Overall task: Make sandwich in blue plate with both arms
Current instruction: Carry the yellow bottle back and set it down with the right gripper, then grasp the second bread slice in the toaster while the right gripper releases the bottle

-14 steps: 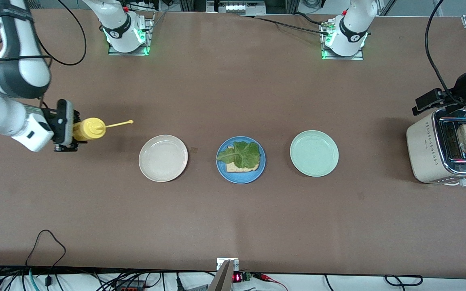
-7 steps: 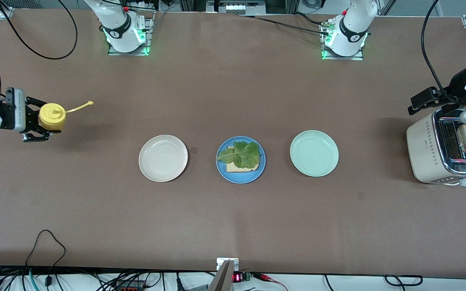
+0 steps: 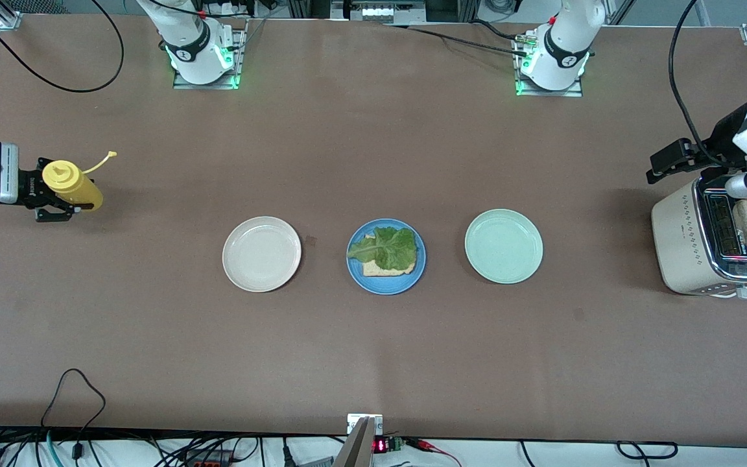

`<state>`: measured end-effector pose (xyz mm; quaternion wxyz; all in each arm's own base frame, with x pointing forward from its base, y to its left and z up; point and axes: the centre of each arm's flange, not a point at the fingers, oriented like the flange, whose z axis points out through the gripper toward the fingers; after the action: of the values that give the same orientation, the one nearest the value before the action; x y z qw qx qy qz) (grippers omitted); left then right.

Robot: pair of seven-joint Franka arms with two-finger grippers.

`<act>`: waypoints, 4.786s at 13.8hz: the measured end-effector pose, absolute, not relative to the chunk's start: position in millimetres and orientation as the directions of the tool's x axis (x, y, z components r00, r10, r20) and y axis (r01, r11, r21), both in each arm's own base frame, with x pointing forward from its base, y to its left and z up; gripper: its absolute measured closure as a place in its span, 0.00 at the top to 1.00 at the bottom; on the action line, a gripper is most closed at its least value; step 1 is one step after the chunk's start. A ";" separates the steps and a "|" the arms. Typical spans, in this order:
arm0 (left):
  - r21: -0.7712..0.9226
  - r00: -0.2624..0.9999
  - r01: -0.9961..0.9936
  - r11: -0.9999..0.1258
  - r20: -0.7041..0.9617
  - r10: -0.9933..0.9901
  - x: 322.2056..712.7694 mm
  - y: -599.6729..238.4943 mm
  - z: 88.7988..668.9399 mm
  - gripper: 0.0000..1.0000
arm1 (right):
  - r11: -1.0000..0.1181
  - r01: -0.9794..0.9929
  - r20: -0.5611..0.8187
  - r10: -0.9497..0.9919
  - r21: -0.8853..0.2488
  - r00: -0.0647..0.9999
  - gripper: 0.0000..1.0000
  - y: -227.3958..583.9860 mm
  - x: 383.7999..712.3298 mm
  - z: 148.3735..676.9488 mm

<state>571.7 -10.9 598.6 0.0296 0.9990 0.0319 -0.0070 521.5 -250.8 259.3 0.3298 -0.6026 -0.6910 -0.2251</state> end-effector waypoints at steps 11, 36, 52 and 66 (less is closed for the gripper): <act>0.049 0.984 0.161 -0.986 -0.080 0.157 589.4 45.7 549.2 1.00 | 0.115 0.992 0.837 0.547 -0.050 -0.021 0.61 -304.9 487.0 165.6; 0.061 0.960 -0.227 -0.972 -0.152 -0.234 583.5 331.4 375.4 0.70 | 0.053 0.997 0.881 0.472 -0.065 0.032 1.00 -314.0 476.8 121.8; 0.064 0.962 -0.214 -0.975 -0.157 -0.222 583.3 335.4 446.8 0.10 | 0.011 0.996 0.869 0.490 -0.085 0.068 1.00 -369.8 453.8 140.2; 0.396 0.936 -0.104 -0.912 -0.270 -0.224 634.8 10.5 512.2 0.10 | 0.041 0.994 0.884 0.462 -0.097 0.067 1.00 -423.9 453.5 218.6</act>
<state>634.8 10.5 512.2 0.1913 0.9652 -0.0850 -0.1568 453.5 -423.9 218.6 0.4037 -0.6089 -0.5981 -0.3296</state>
